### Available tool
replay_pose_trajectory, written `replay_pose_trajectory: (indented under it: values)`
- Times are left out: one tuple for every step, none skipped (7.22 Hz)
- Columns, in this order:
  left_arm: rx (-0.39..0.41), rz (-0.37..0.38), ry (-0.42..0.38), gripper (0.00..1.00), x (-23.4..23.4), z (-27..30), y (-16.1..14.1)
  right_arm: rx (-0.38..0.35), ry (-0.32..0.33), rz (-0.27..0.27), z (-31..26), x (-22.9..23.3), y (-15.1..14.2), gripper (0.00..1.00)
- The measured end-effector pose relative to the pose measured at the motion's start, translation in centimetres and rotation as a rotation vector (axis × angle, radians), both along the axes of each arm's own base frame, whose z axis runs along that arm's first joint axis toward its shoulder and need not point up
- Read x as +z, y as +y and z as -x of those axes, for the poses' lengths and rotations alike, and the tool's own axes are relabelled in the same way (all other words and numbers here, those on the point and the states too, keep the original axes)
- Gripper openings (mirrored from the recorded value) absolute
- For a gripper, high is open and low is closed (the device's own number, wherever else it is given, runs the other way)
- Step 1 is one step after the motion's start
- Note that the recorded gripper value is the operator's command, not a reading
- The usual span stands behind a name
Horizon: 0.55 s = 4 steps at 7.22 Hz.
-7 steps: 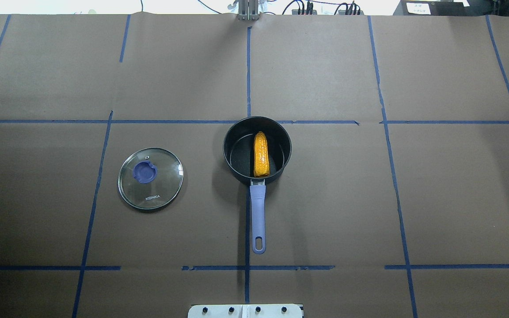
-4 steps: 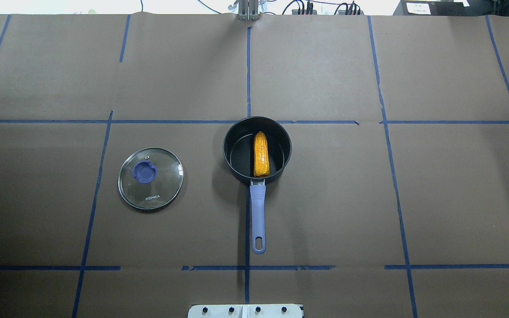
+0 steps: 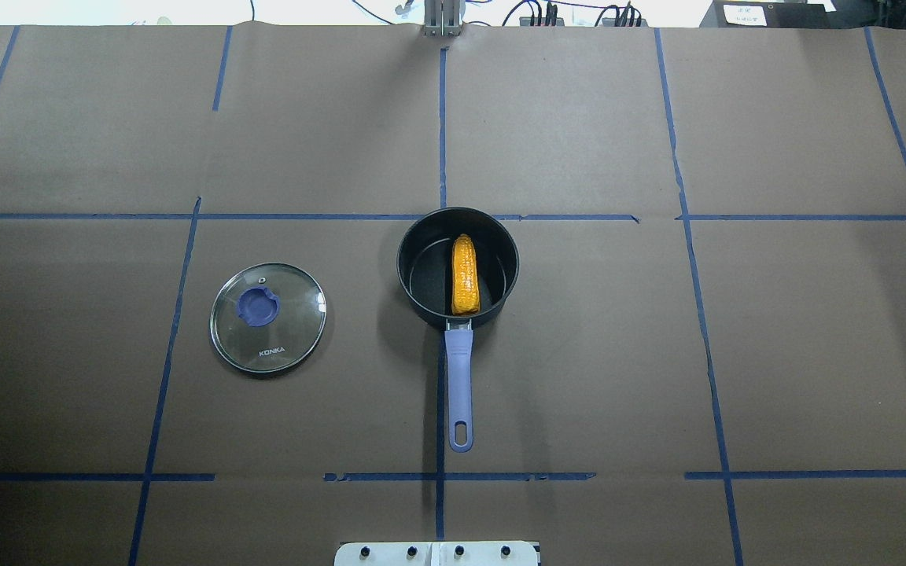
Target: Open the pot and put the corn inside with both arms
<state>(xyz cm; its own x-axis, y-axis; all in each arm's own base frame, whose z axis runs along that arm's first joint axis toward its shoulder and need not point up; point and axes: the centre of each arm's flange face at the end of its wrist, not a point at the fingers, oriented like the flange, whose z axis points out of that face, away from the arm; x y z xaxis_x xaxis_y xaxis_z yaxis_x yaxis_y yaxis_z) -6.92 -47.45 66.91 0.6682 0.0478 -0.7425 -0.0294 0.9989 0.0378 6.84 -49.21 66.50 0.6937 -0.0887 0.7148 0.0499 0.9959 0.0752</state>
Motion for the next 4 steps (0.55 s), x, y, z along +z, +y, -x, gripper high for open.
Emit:
replay_pose_trajectory:
  values:
    - [0.000,-0.002,-0.001,1.00,-0.04,0.00,-0.04,0.000,0.001,-0.001,-0.01,-0.04,-0.05,1.00]
    - [0.002,-0.005,-0.001,1.00,-0.09,-0.02,-0.07,0.000,0.001,-0.003,-0.01,-0.08,-0.09,1.00]
    - [0.004,-0.007,-0.001,1.00,-0.14,-0.04,-0.11,0.000,0.001,-0.003,-0.01,-0.10,-0.10,1.00]
    - [0.004,-0.007,-0.002,1.00,-0.17,-0.05,-0.14,0.000,0.002,-0.004,-0.01,-0.11,-0.12,1.00]
